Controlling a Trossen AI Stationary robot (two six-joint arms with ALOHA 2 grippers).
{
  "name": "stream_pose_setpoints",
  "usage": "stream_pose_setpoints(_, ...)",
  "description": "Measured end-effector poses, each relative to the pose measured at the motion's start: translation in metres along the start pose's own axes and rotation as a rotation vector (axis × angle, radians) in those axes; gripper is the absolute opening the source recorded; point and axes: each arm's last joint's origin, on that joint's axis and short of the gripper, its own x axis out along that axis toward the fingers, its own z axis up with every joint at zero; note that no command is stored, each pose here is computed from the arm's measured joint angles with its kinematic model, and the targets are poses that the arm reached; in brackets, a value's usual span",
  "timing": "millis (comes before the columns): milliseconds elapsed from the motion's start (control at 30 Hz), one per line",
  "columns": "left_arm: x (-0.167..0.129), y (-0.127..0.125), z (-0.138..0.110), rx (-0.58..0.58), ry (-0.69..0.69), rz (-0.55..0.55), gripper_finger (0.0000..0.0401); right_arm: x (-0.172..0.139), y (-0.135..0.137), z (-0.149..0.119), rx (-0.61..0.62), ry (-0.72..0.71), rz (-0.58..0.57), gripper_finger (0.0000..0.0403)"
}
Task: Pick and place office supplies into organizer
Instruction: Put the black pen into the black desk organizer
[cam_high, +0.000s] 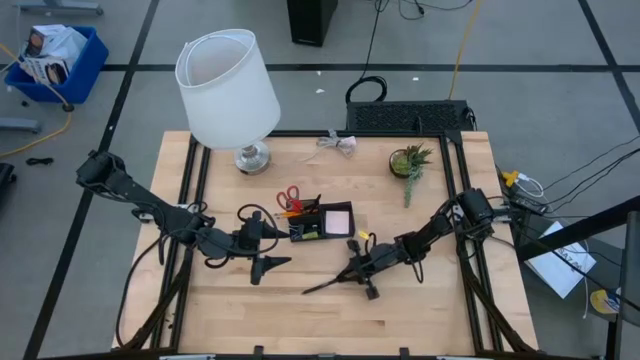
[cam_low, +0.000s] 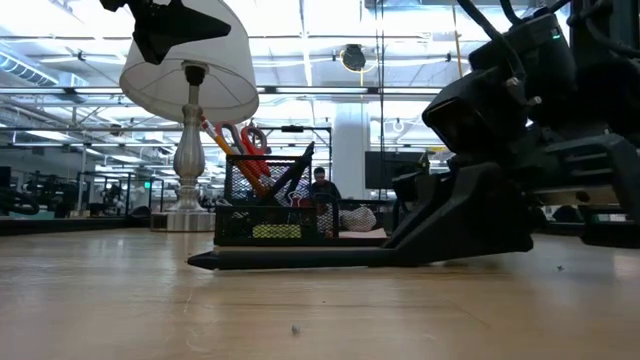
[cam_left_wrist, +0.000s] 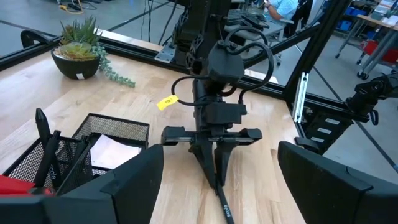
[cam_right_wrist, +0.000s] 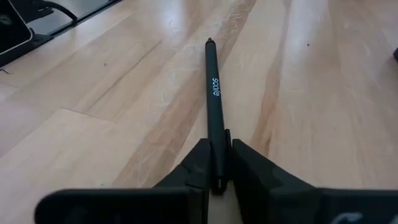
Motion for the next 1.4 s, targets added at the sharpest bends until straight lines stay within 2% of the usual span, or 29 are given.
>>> stream_pose_setpoints(133,0.000,0.000,0.000,0.000,0.000,0.000,0.0322,0.000,0.000,0.003,-0.002,-0.036,0.005,0.0040)
stream_pose_setpoints(300,0.000,0.000,0.000,0.000,0.000,0.000,0.0325,-0.004,0.002,0.011,-0.020,-0.070,0.011,0.0060)
stream_pose_setpoints(567,0.000,0.000,0.000,-0.001,-0.001,-0.001,0.0317,-0.011,0.006,0.028,-0.144,-0.130,0.001,0.0040)
stream_pose_setpoints(767,0.000,0.000,0.000,0.000,-0.001,-0.001,0.0325,-0.018,0.003,0.034,-0.172,-0.078,-0.099,0.0054)
stream_pose_setpoints(967,0.000,0.000,0.001,0.010,-0.011,-0.003,0.0319,-0.024,0.005,0.038,-0.176,-0.049,-0.117,0.0046)
stream_pose_setpoints(1200,0.003,0.003,0.011,-0.031,-0.088,-0.005,0.0321,-0.035,0.008,0.044,-0.247,0.027,-0.281,0.0050)
stream_pose_setpoints(1400,0.003,0.003,0.013,-0.060,-0.100,-0.013,0.0316,-0.046,0.013,0.056,-0.295,0.015,-0.297,0.0047)
